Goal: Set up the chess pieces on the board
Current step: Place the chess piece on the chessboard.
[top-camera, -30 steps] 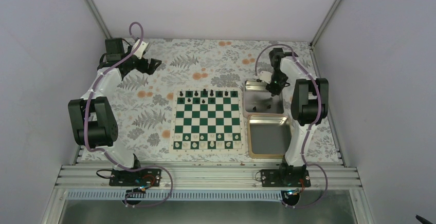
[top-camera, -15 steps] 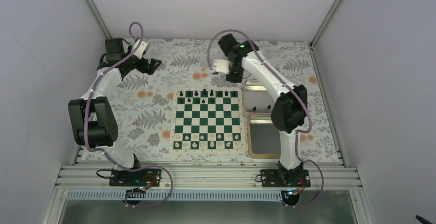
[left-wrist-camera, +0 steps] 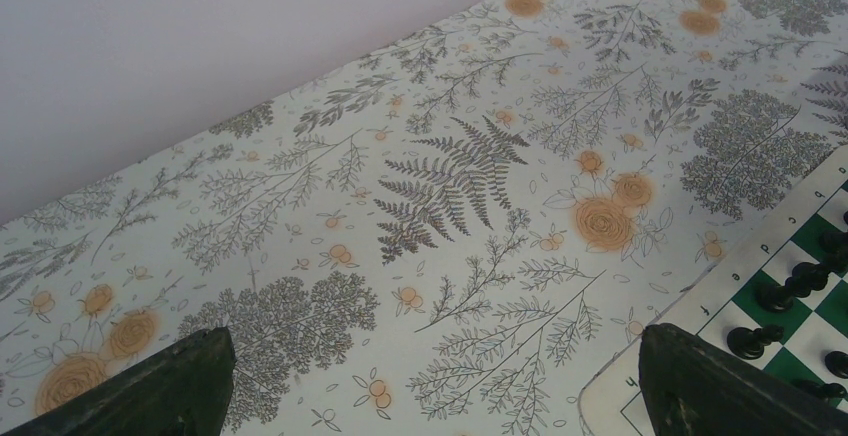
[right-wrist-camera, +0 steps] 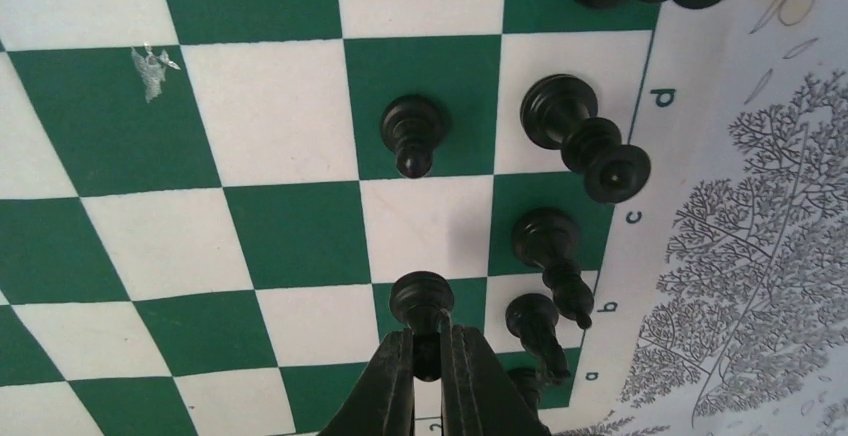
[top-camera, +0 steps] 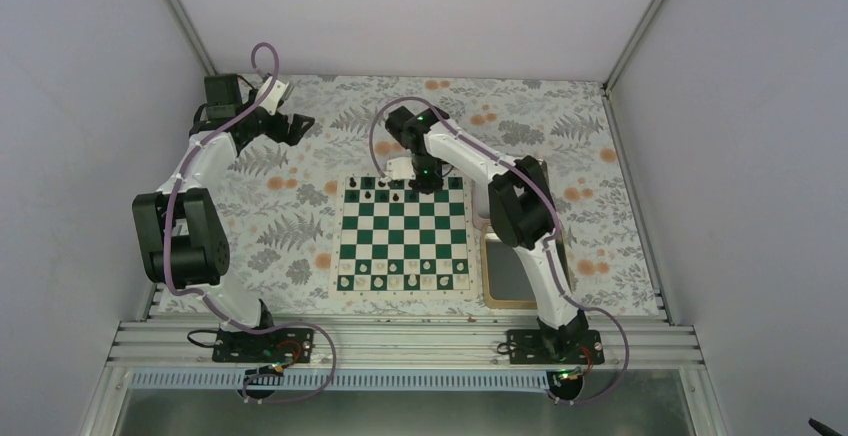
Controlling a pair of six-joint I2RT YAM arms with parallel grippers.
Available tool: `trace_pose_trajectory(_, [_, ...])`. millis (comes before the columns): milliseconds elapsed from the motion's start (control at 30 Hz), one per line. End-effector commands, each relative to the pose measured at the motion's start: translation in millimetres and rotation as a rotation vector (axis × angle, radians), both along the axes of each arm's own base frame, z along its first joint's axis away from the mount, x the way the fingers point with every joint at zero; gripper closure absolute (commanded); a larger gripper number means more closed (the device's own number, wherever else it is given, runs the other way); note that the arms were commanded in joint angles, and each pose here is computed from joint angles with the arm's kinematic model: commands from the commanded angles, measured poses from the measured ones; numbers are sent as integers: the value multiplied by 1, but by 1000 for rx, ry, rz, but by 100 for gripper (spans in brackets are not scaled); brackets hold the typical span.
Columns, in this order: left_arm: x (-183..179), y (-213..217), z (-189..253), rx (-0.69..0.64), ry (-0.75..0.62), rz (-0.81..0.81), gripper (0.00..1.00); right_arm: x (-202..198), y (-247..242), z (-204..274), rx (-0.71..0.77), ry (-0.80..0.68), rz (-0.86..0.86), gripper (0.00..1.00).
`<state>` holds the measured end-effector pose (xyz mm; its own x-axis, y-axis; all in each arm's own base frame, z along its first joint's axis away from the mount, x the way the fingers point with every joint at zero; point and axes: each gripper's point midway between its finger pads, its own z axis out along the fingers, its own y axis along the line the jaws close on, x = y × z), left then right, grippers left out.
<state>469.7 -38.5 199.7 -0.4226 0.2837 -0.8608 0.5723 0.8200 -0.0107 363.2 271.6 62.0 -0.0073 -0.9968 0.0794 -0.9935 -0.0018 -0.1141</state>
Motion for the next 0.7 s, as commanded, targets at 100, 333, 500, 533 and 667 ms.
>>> trace_pose_trajectory(100, [-4,-2,11,-4,-35,-23,0,-7,6,-18,3,51,38,95])
trace_pose_trajectory(333, [-3,-2,9,-4,-33,-24,0,-7,5,-34,-16,70,44,94])
trace_pose_trajectory(500, [-4,-2,9,-4,-33,-24,0,-4,2,-39,-31,73,40,94])
trace_pose_trajectory(533, [-4,-2,9,-3,-33,-25,0,-4,1,-40,-33,74,37,94])
trace_pose_trajectory(667, [-4,-2,7,-4,-29,-23,0,-2,0,-39,-27,70,34,93])
